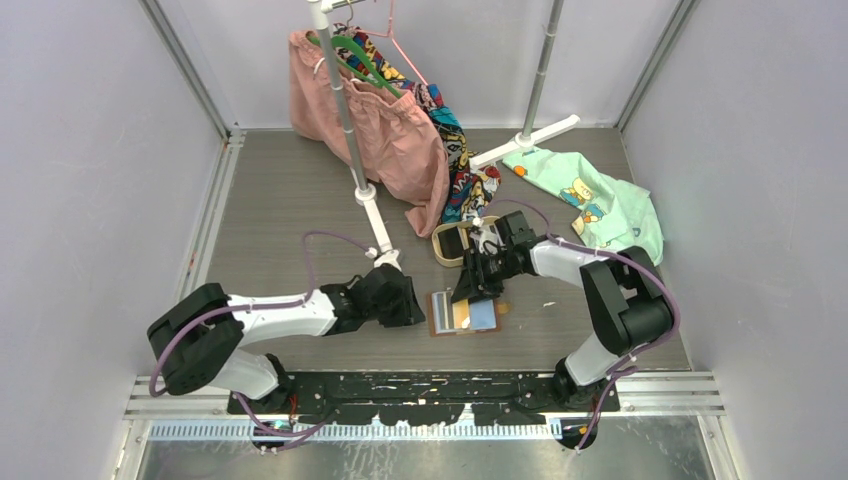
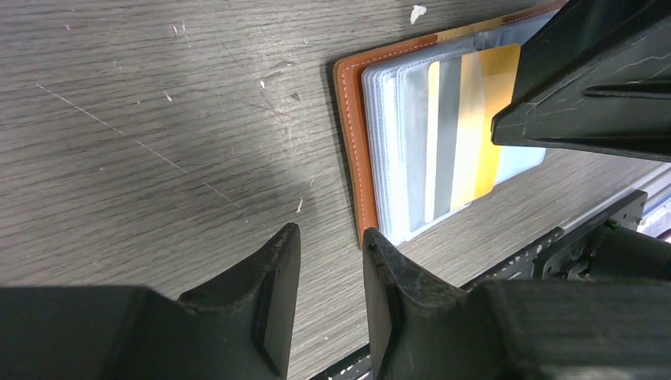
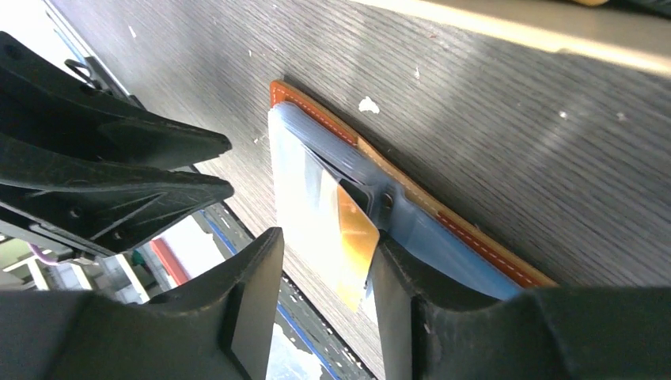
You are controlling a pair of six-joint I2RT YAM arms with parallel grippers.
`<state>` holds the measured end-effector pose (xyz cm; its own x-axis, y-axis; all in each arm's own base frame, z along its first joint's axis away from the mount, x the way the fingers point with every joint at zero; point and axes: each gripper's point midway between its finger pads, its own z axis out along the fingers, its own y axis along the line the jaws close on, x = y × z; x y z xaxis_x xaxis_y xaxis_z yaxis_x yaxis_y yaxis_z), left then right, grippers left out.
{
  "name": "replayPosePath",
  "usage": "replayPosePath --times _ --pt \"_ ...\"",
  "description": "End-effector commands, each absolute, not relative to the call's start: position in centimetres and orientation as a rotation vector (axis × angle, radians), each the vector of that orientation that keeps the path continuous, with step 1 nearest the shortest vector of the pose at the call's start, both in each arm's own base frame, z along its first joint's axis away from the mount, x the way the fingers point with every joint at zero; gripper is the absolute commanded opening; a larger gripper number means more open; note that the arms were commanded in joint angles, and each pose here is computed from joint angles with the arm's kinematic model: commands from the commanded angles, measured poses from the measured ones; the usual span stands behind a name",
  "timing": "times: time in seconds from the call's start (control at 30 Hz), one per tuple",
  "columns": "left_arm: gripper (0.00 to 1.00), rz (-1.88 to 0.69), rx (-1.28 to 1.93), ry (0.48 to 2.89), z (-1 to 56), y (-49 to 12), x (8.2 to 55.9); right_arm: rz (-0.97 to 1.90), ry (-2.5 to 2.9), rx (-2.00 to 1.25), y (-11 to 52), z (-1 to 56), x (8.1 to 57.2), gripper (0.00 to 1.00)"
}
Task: Put the credit cards into the card holder
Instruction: Insert the credit card into the card holder.
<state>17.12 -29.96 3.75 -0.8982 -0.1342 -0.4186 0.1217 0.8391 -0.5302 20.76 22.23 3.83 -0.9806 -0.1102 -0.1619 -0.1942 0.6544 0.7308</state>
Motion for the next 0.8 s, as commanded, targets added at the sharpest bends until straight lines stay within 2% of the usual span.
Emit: replayPosePath --times 0.0,0.57,0.77 --pt "0.36 -0.778 0.011 2.519 4.7 -29.6 17.4 1.143 2.714 -0.375 22.1 5.6 21.7 0.52" --pt "0.34 -0.826 0.018 2.53 3.5 -30.6 17.3 0.823 2.718 -0.598 20.2 6.5 22.9 0.61" --pt "0.33 -0.839 0.025 2.533 3.4 -31.0 17.3 0.865 2.722 -0.616 20.2 7.1 22.5 0.62"
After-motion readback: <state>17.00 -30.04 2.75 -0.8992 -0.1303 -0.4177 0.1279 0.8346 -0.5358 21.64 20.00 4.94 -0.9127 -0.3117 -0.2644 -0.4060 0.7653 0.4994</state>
